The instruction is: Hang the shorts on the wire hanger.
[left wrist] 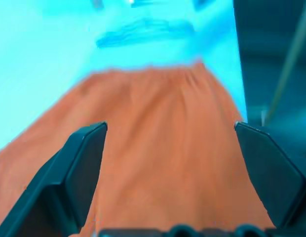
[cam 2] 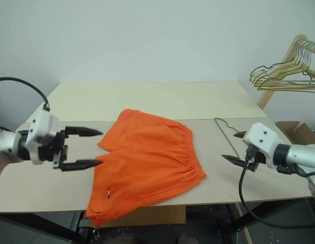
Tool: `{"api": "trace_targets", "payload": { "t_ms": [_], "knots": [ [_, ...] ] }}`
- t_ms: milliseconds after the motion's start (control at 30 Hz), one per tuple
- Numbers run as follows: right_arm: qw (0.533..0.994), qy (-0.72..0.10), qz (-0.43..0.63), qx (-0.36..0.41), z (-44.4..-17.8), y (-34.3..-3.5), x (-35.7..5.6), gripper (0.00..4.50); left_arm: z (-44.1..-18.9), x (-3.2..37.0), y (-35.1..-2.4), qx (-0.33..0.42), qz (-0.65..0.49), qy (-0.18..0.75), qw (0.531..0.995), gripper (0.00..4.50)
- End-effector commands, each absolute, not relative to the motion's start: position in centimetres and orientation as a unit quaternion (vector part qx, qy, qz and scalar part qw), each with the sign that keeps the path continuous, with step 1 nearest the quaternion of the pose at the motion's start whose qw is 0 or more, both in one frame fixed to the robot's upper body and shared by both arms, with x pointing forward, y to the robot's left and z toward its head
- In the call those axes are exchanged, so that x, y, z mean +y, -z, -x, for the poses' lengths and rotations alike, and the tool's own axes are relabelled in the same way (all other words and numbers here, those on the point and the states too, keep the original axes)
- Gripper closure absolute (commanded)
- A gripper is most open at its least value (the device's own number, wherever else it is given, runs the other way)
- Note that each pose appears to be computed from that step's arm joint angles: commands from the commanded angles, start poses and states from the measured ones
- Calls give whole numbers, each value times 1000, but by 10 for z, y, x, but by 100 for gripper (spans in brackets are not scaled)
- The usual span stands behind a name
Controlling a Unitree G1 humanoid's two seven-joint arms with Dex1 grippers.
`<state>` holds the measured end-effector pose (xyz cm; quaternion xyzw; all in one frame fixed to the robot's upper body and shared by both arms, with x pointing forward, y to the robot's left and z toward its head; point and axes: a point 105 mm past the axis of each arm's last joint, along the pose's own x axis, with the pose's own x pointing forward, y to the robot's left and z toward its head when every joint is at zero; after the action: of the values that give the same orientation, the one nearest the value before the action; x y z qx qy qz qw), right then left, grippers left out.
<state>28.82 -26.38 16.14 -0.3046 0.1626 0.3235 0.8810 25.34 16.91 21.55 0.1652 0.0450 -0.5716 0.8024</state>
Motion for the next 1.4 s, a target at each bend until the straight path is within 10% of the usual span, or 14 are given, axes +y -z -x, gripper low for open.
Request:
{"api": "trace_targets", "payload": {
  "t_ms": [33, 367, 933, 1400],
  "knots": [
    [922, -214, 238, 217, -305, -162, -286, 0, -260, 149, -228, 22, -111, 572, 813, 2],
    [915, 2, 163, 368, -329, -121, -336, 0, -266, 128, -230, 6, -93, 578, 811, 2],
    [890, 72, 118, 434, -346, -85, -350, 0, -256, 126, -230, 8, -100, 588, 803, 2],
    [872, 61, 90, 477, -335, -64, -340, 430, -246, 123, -230, 10, -104, 596, 796, 0]
  ]
}}
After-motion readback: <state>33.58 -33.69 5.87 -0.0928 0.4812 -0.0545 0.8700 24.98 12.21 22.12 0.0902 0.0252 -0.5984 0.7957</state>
